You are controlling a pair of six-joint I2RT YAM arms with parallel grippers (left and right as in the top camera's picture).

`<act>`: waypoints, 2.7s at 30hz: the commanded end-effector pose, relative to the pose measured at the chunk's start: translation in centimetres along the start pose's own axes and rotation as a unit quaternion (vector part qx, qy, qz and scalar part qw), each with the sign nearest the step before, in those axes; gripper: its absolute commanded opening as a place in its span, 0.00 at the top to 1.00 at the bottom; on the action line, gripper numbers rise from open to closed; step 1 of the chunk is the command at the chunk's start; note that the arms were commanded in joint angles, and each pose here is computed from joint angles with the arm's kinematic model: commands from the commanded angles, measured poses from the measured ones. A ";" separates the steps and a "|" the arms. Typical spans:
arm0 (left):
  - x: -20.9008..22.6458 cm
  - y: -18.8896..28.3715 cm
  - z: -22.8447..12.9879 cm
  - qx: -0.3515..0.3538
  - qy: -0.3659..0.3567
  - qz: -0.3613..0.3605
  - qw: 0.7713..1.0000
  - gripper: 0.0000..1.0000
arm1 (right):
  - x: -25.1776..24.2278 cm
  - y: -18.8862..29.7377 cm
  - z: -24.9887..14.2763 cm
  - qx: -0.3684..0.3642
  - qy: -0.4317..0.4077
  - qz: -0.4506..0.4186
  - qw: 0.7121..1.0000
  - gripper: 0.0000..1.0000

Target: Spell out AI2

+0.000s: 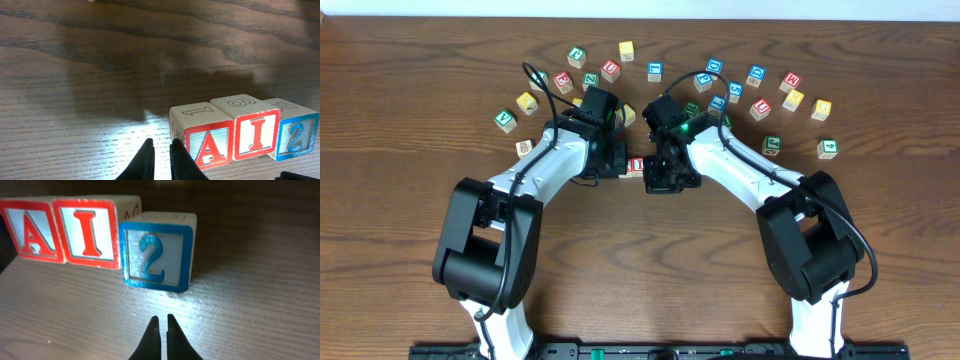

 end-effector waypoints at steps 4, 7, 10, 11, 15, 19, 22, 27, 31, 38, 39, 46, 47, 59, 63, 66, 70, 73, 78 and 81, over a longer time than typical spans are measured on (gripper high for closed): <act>0.2 -0.4 -0.3 0.010 -0.003 -0.002 1.000 0.88 | 0.2 0.3 0.6 -0.029 -0.003 -0.029 0.999 0.99; 0.2 -0.4 -0.3 0.010 -0.003 -0.002 1.000 0.88 | 0.2 0.3 0.9 -0.040 -0.002 -0.031 0.999 0.99; 0.2 -0.4 -0.3 0.011 -0.003 -0.002 1.000 0.88 | 0.3 0.3 1.3 -0.051 0.000 -0.030 0.998 0.99; 0.2 -0.4 -0.3 0.010 -0.003 -0.002 1.000 0.88 | 0.3 0.3 1.4 -0.055 0.001 -0.030 0.998 0.99; 0.2 -0.4 -0.3 0.010 -0.003 -0.002 1.000 0.88 | 0.4 -0.2 1.6 -0.060 0.001 -0.028 0.998 0.99; 0.2 -0.4 -0.3 0.010 -0.003 -0.002 1.000 0.88 | 0.3 -0.3 1.7 -0.060 -0.001 -0.028 0.998 0.99; 0.2 -0.4 -0.3 0.010 -0.003 -0.002 1.000 0.88 | 0.4 -0.3 1.7 -0.061 0.000 -0.027 0.998 0.99; 0.2 -0.4 -0.3 0.010 -0.003 -0.002 1.000 0.88 | 0.4 -0.3 1.7 -0.063 0.001 -0.026 0.998 0.99; 0.2 -0.4 -0.3 0.011 -0.003 -0.002 1.000 0.88 | 0.6 -0.2 1.7 -0.061 0.010 -0.018 0.998 0.99; 0.2 -0.4 -0.3 0.011 -0.003 -0.002 1.000 0.87 | 0.6 3.4 1.8 -0.086 0.021 0.002 0.996 0.99; 0.2 -0.4 -0.3 0.011 -0.002 -0.002 1.000 0.88 | 0.5 4.4 1.7 -0.095 0.023 0.003 0.995 0.99; -0.2 2.6 0.3 -0.032 -0.020 -0.004 0.999 0.87 | -2.0 12.1 1.1 -0.166 0.022 -0.002 0.986 0.90; -0.3 3.3 0.4 -0.043 -0.021 -0.004 0.999 0.86 | -2.4 12.8 1.0 -0.173 0.020 -0.003 0.985 0.89; 1.4 16.7 -0.6 -0.196 -0.010 0.008 0.980 0.61 | -7.0 18.9 -1.6 -0.205 0.012 -0.033 0.978 0.35; 3.7 20.2 -1.5 -0.224 0.021 0.011 0.974 0.35 | -7.9 19.8 -2.0 -0.212 0.022 -0.042 0.976 0.07; 5.1 21.5 -2.0 -0.232 0.040 0.018 0.972 0.13 | -8.5 20.1 -2.1 -0.216 0.016 -0.047 0.975 0.01; 6.1 21.8 -2.3 -0.224 0.056 0.028 0.973 0.05 | -8.9 20.5 -2.1 -0.223 0.010 -0.048 0.974 0.01; 6.2 21.6 -2.4 -0.218 0.057 0.031 0.974 0.04 | -9.0 20.6 -2.0 -0.227 0.010 -0.049 0.973 0.01; 6.2 21.6 -2.4 -0.218 0.060 0.030 0.974 0.04 | -8.9 21.1 -2.0 -0.236 0.012 -0.049 0.970 0.01; 6.2 21.6 -2.4 -0.218 0.060 0.030 0.974 0.04 | -8.5 22.6 -2.1 -0.251 0.017 -0.050 0.967 0.01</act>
Point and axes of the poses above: each gripper's point midway between its finger pads, its own y axis back along the fingers, its own x axis along the line the jaws close on, z = x × y, the point moved 9 cm from there along y, back along the fingers, and after that the axes turned 11 degrees about y, right-handed, at the moved point
